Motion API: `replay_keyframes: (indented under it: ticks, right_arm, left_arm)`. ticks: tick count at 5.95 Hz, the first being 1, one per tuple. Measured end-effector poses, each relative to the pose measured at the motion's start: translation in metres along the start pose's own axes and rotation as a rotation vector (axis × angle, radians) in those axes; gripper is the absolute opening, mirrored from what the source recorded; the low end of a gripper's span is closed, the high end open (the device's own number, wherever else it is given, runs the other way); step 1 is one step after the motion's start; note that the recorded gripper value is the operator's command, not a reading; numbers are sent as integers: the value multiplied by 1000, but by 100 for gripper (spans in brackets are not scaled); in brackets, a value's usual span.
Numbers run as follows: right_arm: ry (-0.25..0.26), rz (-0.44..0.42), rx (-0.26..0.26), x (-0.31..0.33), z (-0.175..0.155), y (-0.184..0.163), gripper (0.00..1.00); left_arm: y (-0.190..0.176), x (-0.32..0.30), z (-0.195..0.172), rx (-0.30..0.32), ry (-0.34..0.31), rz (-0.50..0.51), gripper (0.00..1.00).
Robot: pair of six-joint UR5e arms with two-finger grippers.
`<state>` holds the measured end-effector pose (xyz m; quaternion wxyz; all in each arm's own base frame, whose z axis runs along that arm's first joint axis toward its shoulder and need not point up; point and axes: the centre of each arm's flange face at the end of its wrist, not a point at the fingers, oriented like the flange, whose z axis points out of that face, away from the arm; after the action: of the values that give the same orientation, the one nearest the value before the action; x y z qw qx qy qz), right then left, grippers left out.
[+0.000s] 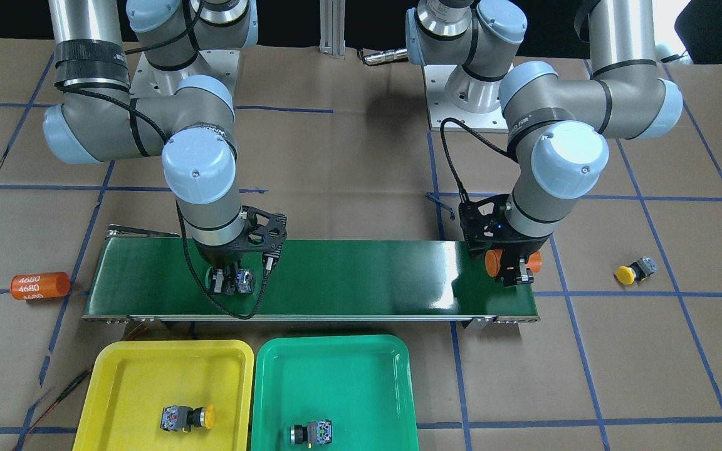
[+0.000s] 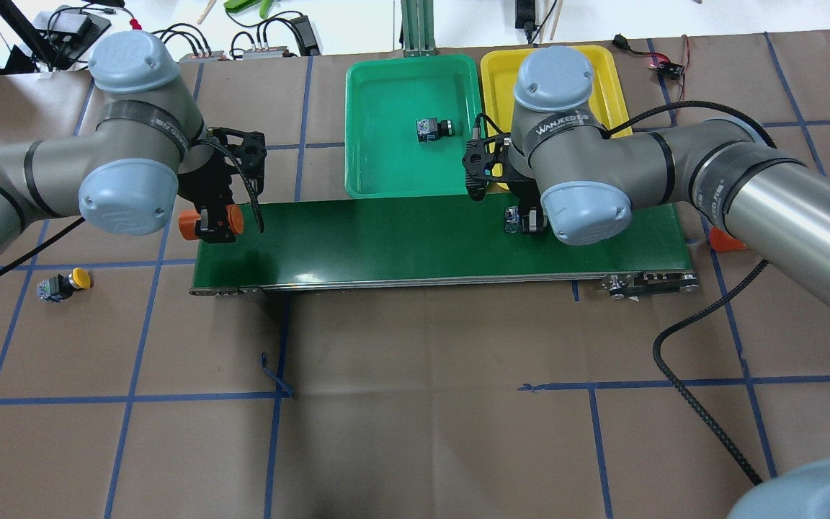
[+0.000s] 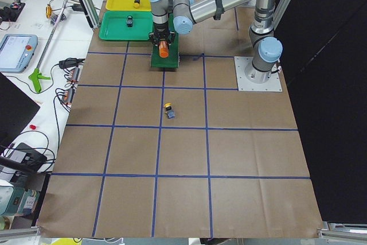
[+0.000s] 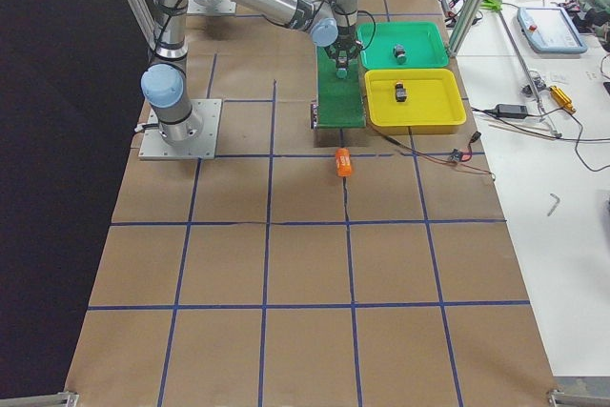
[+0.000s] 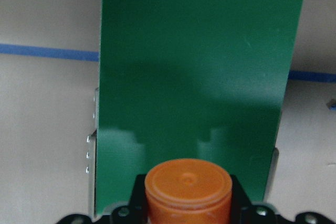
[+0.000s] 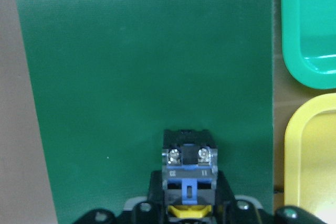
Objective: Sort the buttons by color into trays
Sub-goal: 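Drop green button in green tray while left places orange cylinder on belt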
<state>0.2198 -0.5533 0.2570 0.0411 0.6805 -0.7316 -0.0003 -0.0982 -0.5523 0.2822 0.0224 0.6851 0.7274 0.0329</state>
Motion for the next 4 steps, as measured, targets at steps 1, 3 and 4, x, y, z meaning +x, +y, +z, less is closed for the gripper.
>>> replay_keyframes:
  ticks: [1, 3, 4]
  right_arm:
    - [20, -4, -15, 3, -9, 8, 8]
    - [122, -8, -31, 24, -55, 21, 9]
    - [171, -8, -16, 55, -77, 17, 9]
  left_arm:
    - [-7, 7, 11, 3, -17, 23, 89]
    - [-8, 9, 27, 13, -34, 27, 98]
    - [-5, 5, 25, 23, -43, 15, 98]
